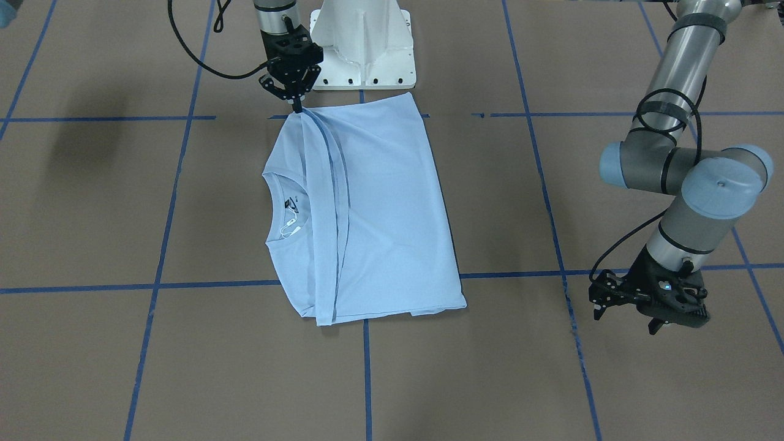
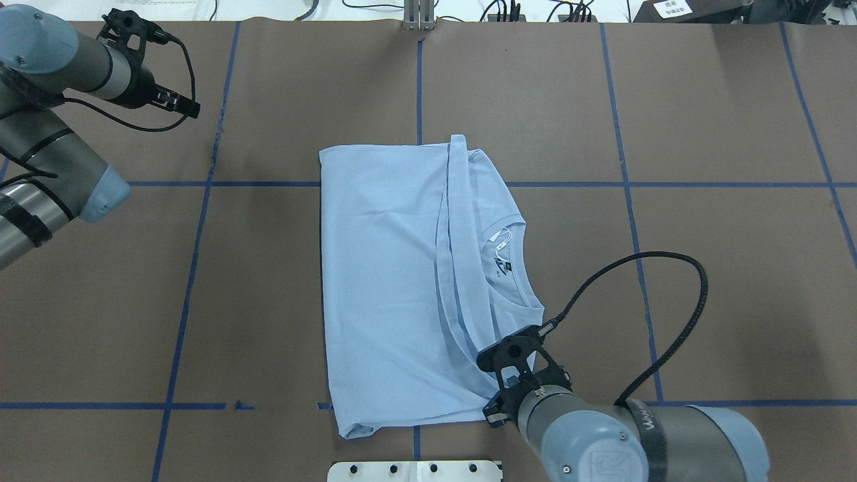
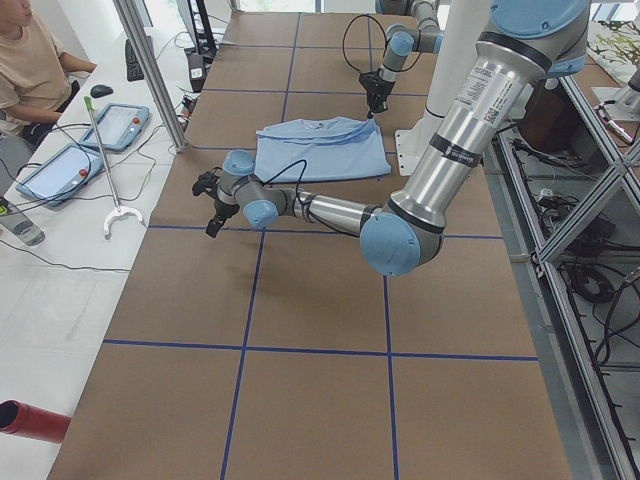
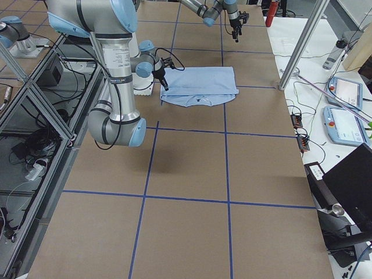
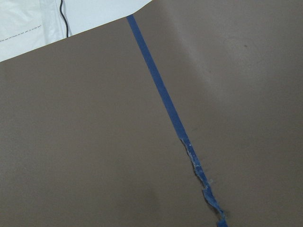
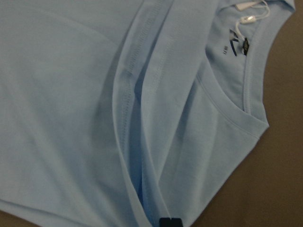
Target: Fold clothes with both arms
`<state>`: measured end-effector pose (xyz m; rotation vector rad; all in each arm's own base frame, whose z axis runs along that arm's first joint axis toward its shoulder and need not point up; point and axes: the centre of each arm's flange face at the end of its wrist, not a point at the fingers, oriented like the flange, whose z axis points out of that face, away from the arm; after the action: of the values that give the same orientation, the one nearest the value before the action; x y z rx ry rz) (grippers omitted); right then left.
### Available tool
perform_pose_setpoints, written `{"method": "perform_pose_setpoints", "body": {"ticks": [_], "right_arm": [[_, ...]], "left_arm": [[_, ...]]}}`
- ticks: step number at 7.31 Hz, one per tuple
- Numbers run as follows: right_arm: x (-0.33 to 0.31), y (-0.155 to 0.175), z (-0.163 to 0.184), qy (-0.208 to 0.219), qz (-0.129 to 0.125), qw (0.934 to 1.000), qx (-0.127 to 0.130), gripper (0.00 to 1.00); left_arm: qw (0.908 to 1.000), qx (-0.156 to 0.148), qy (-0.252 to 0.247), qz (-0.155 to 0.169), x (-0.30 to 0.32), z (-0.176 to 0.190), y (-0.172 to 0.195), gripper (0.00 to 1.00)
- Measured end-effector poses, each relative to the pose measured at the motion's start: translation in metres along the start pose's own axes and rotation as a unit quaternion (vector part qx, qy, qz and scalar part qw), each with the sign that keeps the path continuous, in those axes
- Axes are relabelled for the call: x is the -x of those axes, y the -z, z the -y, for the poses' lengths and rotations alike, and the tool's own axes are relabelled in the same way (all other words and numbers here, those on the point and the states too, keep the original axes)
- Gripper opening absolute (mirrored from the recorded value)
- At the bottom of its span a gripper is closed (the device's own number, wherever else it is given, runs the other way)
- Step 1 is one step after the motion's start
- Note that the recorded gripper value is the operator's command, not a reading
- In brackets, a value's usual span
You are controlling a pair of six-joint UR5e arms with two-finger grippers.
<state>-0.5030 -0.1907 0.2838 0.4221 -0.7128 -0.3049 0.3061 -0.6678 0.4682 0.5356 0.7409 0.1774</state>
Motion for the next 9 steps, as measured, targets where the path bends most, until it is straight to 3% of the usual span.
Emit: {"method": "perform_pose_setpoints", "body": {"ticks": [3, 4, 7, 9], "right_arm": [[-0.018, -0.002, -0.038, -0.097, -0.01, 0.9947, 0.03, 0.0], [-0.016, -0.004, -0.049, -0.117, -0.014, 0.9925, 0.031, 0.99], [-0.011, -0.002, -0.047, -0.138, -0.01, 0.9901, 0.021, 1.0], [-0.011, 0.009, 0.001, -0.13, 0.01, 0.9915, 0.005, 1.0]], "left_arm": [[1.0, 0.0, 0.0, 0.0, 0.0, 0.0, 0.0, 1.0], [1.0, 0.0, 0.0, 0.0, 0.0, 0.0, 0.001, 1.0], [1.0, -0.001, 0.0, -0.001, -0.001, 0.0, 0.001, 1.0], [1.0, -0.001, 0.0, -0.001, -0.001, 0.0, 0.002, 1.0]]}}
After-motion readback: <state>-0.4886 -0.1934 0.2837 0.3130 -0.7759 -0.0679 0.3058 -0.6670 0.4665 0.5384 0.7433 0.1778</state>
